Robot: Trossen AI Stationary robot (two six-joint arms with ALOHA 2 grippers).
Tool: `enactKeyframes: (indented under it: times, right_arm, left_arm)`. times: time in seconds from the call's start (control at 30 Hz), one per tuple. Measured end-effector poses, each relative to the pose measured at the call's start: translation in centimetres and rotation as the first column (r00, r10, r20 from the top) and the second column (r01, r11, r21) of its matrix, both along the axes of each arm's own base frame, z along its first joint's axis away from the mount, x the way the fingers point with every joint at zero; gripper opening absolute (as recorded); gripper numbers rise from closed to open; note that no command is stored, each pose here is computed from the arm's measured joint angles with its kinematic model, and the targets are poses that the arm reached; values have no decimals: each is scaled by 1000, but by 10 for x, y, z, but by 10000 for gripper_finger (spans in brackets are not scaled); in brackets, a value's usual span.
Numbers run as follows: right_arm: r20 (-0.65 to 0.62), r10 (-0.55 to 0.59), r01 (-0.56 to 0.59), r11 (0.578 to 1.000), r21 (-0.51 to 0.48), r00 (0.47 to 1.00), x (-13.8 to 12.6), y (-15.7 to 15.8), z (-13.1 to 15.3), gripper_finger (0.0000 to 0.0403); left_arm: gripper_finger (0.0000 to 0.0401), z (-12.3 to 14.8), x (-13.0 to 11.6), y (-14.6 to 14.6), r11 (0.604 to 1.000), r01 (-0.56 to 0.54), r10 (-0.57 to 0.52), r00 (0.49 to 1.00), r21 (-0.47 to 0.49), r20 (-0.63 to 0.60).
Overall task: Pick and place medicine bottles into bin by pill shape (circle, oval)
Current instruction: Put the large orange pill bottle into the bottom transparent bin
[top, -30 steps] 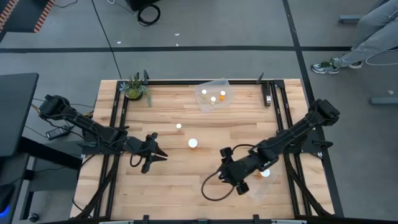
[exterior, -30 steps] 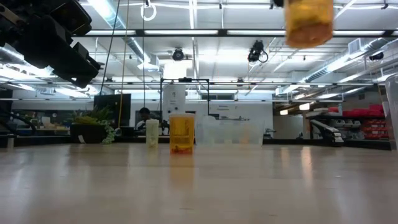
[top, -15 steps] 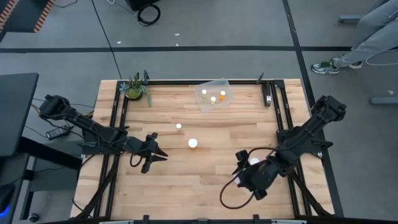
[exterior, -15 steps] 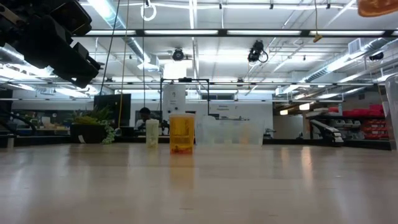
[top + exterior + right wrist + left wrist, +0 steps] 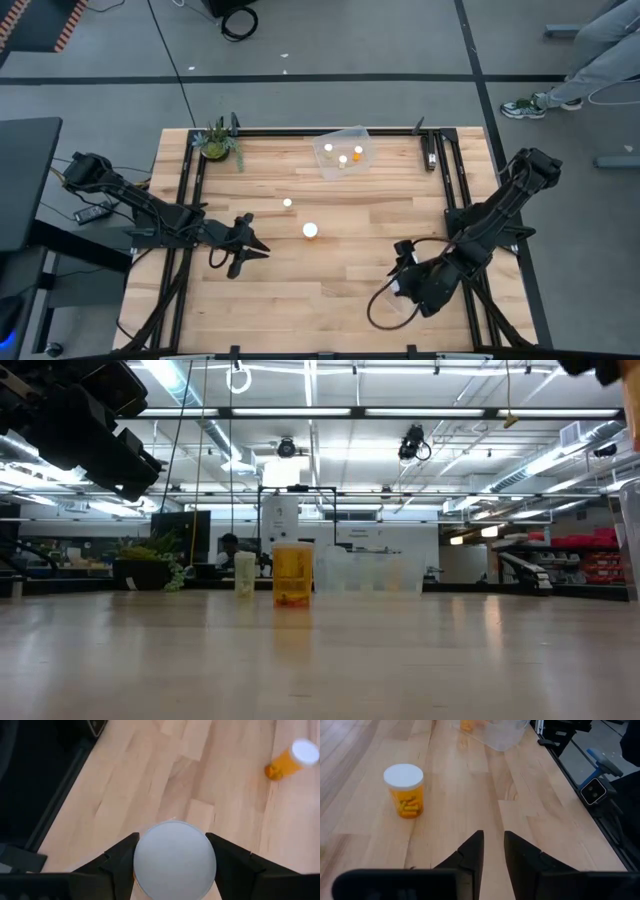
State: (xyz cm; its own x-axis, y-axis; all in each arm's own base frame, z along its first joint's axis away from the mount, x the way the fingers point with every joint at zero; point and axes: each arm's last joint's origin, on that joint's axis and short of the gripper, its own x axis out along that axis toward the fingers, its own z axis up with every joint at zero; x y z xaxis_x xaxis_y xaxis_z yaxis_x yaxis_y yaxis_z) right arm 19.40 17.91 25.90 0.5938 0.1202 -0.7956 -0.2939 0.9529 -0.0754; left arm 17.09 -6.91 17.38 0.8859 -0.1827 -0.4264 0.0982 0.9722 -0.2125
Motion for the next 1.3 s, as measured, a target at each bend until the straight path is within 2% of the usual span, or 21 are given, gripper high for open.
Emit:
enactKeyframes:
  times: [0.17,0.37,0.53,0.87,1.3]
  right_arm:
    - [45,-54,50,994,95,997,-16,-16,-18,227]
    - [33,-134,127,977,171,990,-28,-29,-41,227]
    - [19,-195,189,965,183,981,-28,-29,-58,227]
    - [-30,-197,199,970,142,980,-16,-17,-86,228]
    - [-30,-190,193,968,159,981,-13,-13,-89,228]
  left_arm:
    - [78,0,0,0,1000,0,0,1000,0,-1]
    - [85,0,0,0,1000,-1,1,1000,0,-1]
    - [85,0,0,0,1000,0,0,1000,0,-1]
    - [82,0,0,0,1000,0,0,1000,0,-1]
    - [78,0,0,0,1000,-1,1,1000,0,-1]
